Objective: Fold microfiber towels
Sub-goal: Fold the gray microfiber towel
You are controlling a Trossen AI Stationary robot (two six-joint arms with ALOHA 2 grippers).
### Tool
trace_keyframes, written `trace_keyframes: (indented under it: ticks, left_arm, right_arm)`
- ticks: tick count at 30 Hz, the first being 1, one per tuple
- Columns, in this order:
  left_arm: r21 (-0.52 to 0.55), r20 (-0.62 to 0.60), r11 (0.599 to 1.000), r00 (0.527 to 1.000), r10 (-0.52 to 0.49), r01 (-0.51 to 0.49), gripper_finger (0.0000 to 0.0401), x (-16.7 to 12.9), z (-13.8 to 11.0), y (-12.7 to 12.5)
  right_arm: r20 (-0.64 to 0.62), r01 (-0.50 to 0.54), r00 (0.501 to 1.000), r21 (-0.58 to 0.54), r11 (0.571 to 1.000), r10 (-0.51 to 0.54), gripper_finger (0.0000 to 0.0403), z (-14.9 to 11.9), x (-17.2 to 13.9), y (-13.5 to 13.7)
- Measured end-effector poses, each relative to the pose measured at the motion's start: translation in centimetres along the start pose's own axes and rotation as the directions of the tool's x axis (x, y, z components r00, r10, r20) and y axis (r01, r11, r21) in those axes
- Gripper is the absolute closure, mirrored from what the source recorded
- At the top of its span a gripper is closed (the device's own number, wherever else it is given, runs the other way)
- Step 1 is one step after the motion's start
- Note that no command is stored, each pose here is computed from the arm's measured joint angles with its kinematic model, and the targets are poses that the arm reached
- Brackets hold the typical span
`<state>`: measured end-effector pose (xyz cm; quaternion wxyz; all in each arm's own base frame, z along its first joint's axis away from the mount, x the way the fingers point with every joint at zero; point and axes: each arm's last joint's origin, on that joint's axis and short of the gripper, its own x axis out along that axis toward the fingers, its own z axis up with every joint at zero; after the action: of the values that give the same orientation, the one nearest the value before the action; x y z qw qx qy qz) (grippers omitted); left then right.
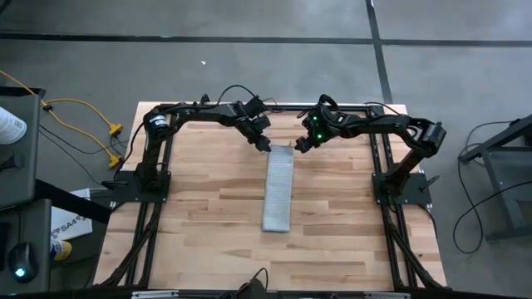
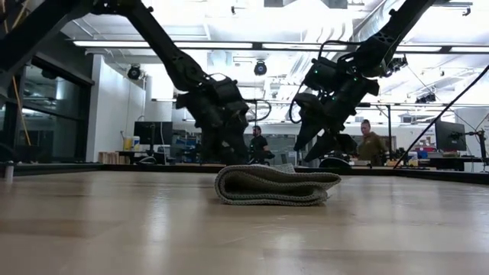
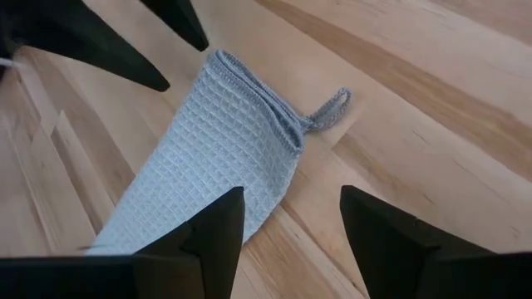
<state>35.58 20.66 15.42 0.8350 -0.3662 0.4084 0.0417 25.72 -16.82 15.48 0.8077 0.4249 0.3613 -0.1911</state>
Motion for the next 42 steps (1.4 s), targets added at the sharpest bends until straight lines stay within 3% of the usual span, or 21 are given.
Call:
trace_keyframes:
  ticks: [14,20,28,42]
  left_arm:
    - [-0.047,0.03,0.999,0.999,-0.011,0.012,0.0203,0.3,0.3,0.3]
    - [-0.104,0.05,0.995,0.999,0.02,-0.015,0.0203,0.4,0.4,0.2]
    - [-0.096,0.048,0.987,0.99,0.132,-0.127,0.0203,1.2,0.3,-1.1]
    - [-0.117,0.03,0.984,0.99,0.138,-0.134,0.0203,1.1,0.3,-1.4]
  right_arm:
    - [0.0,0.0,1.0,0.02,1.0,0.0,0.0209,0.0,0.0,0.0]
    - [0.001,-0.003,1.0,0.033,0.999,0.003,0.0209,0.0,0.0,0.0]
    - [-0.004,-0.013,1.0,0.018,1.0,0.013,0.0209,-0.2,0.2,0.5]
    - [-0.01,-0.016,1.0,0.011,1.0,0.016,0.0209,-0.4,0.3,0.7]
